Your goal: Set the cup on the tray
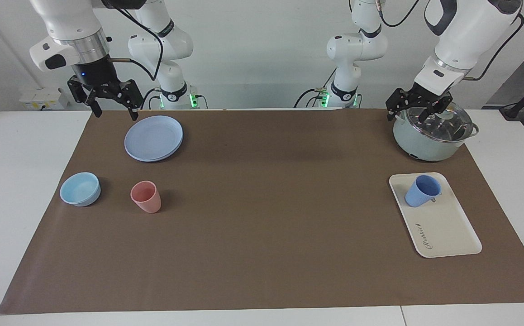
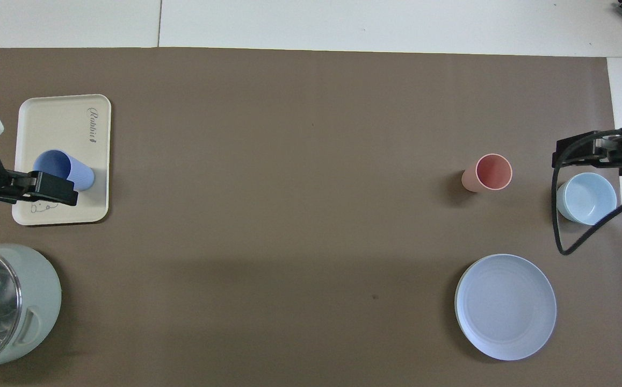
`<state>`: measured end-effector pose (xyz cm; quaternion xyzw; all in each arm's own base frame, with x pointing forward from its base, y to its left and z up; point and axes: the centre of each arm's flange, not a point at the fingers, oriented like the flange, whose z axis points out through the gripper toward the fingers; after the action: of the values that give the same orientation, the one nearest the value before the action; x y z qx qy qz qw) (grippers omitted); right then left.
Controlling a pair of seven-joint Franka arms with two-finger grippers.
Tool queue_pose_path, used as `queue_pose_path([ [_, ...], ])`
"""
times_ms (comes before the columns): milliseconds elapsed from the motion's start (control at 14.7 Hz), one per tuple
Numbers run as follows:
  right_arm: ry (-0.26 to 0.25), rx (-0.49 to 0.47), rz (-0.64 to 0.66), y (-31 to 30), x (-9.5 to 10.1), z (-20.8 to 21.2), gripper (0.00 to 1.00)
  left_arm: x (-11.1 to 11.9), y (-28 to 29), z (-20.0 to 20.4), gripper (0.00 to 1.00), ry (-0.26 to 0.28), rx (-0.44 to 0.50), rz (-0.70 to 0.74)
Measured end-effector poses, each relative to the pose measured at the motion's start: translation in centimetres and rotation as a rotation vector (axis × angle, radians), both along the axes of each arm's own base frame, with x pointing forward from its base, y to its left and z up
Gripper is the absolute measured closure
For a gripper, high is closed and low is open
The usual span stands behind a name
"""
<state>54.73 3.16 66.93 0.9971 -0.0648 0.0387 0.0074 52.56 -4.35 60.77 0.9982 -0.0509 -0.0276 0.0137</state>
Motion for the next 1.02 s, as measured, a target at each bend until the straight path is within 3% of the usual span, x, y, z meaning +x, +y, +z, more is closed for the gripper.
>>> queue_pose_path([
  [136,0.013,0.000,0.005,0.27,0.09,-0.03,0.01,0.04,0.48,0.03,0.00,-0.005,0.056,-0.008],
  [1020,0.049,0.015,0.024,0.34,0.00,-0.74,0.00,0.69,0.47,0.28,0.00,-0.022,0.012,0.002],
])
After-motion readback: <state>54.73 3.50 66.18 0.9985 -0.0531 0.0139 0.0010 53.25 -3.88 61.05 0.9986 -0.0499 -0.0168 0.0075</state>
